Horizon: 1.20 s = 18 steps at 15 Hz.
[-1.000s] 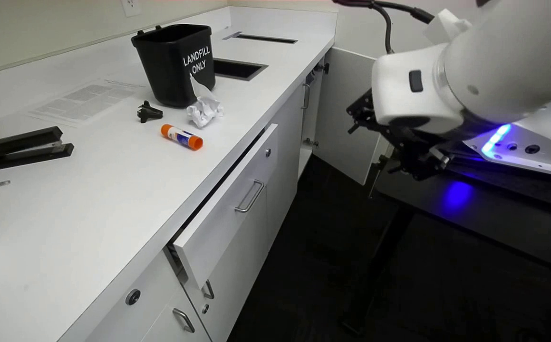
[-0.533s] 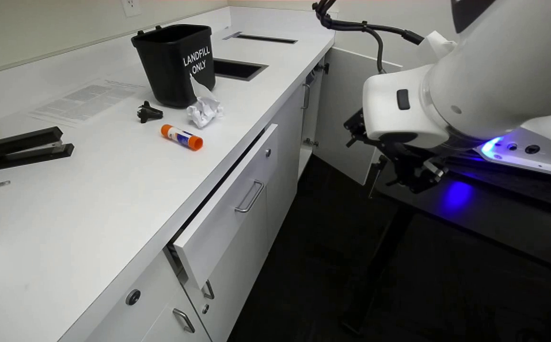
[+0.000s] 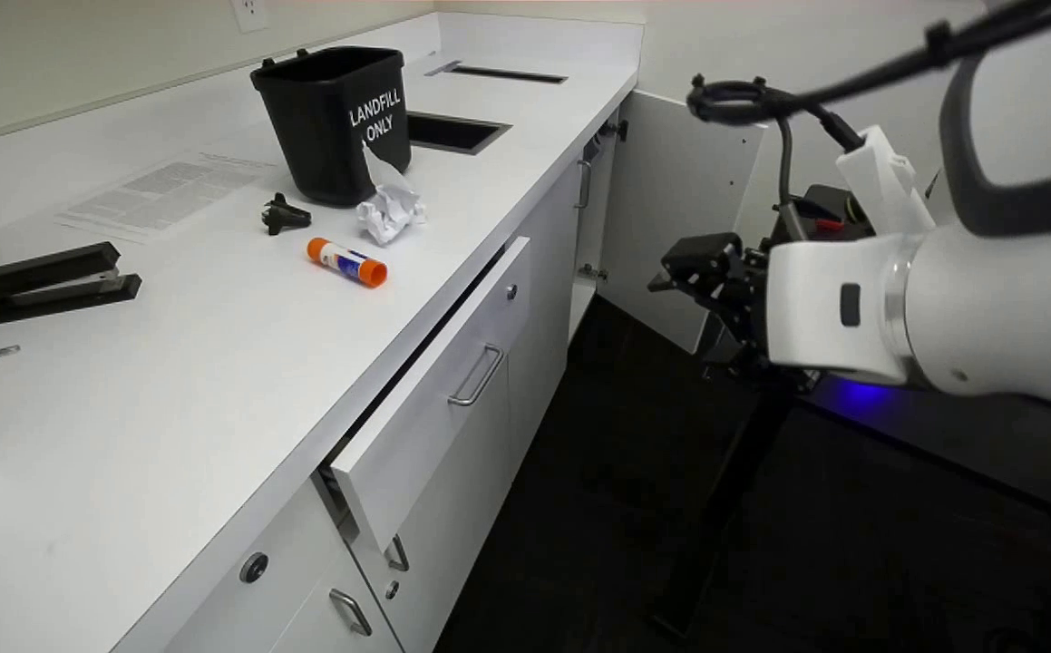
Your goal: Open the right drawer
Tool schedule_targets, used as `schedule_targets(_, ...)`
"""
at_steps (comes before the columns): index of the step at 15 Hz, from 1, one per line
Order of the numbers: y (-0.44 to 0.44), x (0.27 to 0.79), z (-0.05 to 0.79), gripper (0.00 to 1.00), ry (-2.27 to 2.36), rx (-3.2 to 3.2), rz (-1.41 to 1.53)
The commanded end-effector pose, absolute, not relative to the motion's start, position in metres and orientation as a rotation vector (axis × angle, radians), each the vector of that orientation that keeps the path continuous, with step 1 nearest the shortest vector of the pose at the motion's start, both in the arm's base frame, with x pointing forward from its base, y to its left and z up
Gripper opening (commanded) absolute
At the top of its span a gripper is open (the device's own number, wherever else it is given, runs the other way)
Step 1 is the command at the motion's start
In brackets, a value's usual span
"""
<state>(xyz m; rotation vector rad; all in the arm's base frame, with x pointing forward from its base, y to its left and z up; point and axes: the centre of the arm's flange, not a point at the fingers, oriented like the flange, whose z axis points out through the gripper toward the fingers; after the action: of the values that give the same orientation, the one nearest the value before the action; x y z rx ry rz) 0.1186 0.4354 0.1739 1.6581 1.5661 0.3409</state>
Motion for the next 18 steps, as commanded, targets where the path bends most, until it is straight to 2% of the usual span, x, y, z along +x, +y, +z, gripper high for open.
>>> schedule_targets(1,0.446,0.101,0.125,1.0,1.454,1.609,0.558)
schedule_targets(5,0.441,0.103,0.094,1.0,1.271,1.593,0.755)
schedule_targets(11,0.43,0.098,0.101,1.0,1.353,1.601,0.681)
schedule_targets(18,0.433,0.14,0.038,1.0,1.136,1.443,0.877)
